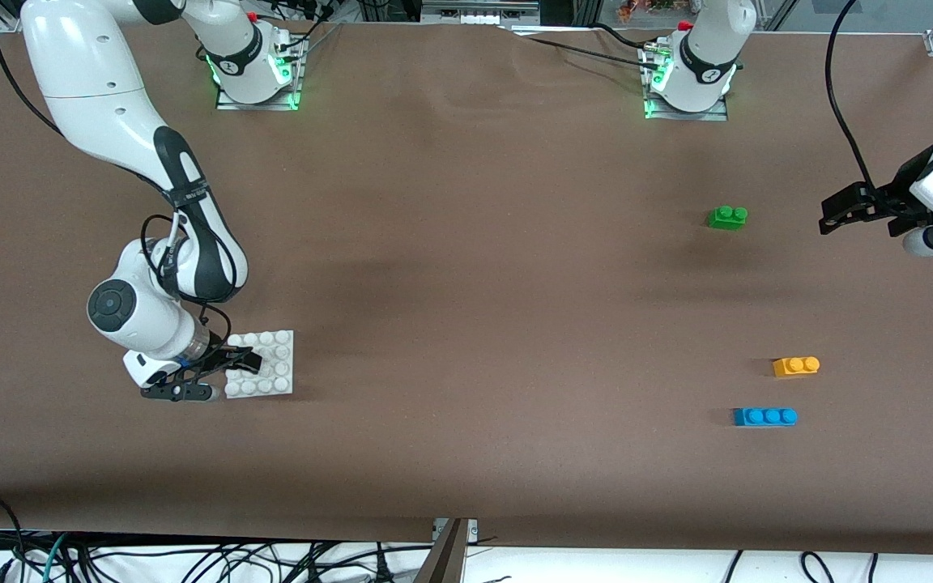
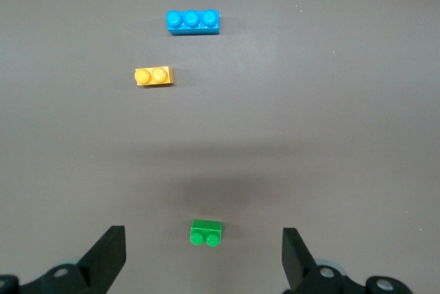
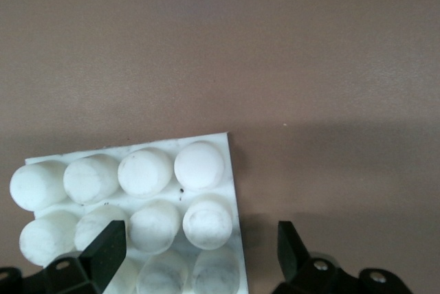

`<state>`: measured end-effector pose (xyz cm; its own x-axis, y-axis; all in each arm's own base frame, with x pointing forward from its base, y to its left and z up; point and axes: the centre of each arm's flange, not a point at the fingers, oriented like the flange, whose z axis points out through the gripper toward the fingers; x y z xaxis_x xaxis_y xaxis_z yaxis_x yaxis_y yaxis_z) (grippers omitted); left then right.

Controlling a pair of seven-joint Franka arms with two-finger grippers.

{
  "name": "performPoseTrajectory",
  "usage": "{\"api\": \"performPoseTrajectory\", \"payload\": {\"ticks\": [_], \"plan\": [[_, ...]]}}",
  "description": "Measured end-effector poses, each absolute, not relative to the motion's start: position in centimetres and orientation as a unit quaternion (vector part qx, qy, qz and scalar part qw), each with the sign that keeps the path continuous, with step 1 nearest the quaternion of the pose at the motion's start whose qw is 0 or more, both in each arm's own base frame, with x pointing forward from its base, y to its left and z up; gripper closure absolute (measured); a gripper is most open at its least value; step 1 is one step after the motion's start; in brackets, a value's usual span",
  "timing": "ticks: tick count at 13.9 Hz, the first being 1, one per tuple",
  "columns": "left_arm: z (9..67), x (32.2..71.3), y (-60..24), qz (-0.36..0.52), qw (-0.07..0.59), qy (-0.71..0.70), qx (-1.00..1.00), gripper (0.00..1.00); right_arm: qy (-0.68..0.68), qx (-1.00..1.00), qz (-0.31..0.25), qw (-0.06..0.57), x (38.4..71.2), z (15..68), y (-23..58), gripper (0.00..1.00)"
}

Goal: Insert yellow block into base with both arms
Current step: 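Push the white base plate with the right gripper toward the table center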

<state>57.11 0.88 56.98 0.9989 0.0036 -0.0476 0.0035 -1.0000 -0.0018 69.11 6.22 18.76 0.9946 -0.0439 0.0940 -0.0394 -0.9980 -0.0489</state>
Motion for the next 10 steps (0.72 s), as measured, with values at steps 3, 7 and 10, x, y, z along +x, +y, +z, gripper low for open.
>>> {"api": "performPoseTrajectory", "payload": {"ticks": [3, 7, 10], "plan": [[57.0, 57.1, 0.9, 0.024, 0.001, -0.002, -1.0, 0.0, 0.026, -0.998, -0.047, 0.029, 69.0, 18.7, 6.9, 0.17], [57.0, 57.1, 0.9, 0.024, 0.001, -0.002, -1.0, 0.0, 0.026, -0.998, -0.048, 0.032, 69.0, 18.7, 7.5, 0.27], [57.0, 57.1, 0.9, 0.024, 0.001, -0.002, -1.0, 0.0, 0.026, -0.998, -0.048, 0.032, 69.0, 18.7, 7.5, 0.27]]}}
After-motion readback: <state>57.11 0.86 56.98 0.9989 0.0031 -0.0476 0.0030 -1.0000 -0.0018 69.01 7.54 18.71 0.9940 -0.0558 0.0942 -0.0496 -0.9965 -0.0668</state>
